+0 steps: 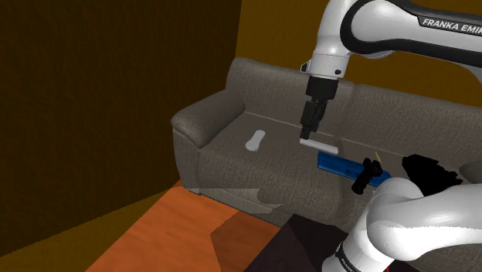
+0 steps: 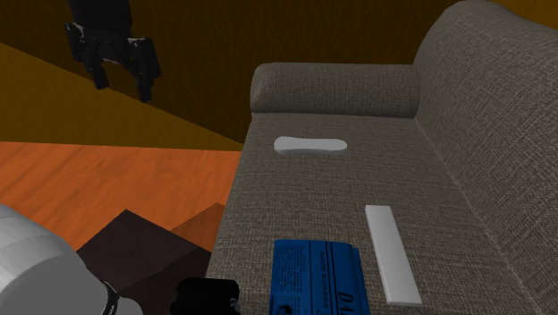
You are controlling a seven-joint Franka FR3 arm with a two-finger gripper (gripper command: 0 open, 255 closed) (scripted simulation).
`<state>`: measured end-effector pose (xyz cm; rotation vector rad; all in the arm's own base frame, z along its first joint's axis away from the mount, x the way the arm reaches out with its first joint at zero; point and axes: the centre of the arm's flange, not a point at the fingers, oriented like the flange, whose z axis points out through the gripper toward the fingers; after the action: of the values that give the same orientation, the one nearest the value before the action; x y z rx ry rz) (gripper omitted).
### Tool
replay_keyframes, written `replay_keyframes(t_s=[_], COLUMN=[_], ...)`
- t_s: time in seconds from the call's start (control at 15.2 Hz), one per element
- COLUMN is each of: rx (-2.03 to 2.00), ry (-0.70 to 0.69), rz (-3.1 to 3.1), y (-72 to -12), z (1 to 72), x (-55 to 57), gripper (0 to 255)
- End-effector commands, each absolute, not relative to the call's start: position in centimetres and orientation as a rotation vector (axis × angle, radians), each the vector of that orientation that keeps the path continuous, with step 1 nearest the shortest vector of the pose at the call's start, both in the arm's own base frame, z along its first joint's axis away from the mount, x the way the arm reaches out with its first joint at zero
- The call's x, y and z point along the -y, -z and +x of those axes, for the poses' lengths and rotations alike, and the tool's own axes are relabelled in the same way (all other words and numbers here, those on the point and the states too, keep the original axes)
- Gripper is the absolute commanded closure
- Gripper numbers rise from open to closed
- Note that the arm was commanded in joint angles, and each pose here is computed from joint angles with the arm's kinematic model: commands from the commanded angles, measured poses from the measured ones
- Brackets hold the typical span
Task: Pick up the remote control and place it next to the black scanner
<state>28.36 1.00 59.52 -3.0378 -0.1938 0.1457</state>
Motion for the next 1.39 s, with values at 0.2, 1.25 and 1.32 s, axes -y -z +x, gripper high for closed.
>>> replay_keyframes(t_s=[0.2,1.25,1.32], rx=[0.046,-0.748,-0.797], ry=[-0.134,-0.069,-0.064], rz=[-3.050,-2.992,-2.982], y=[-57.6,-47.9,-47.3], z=[31.6,47.9,48.7], x=[-0.8,5.6,6.3], gripper=[0,0,0])
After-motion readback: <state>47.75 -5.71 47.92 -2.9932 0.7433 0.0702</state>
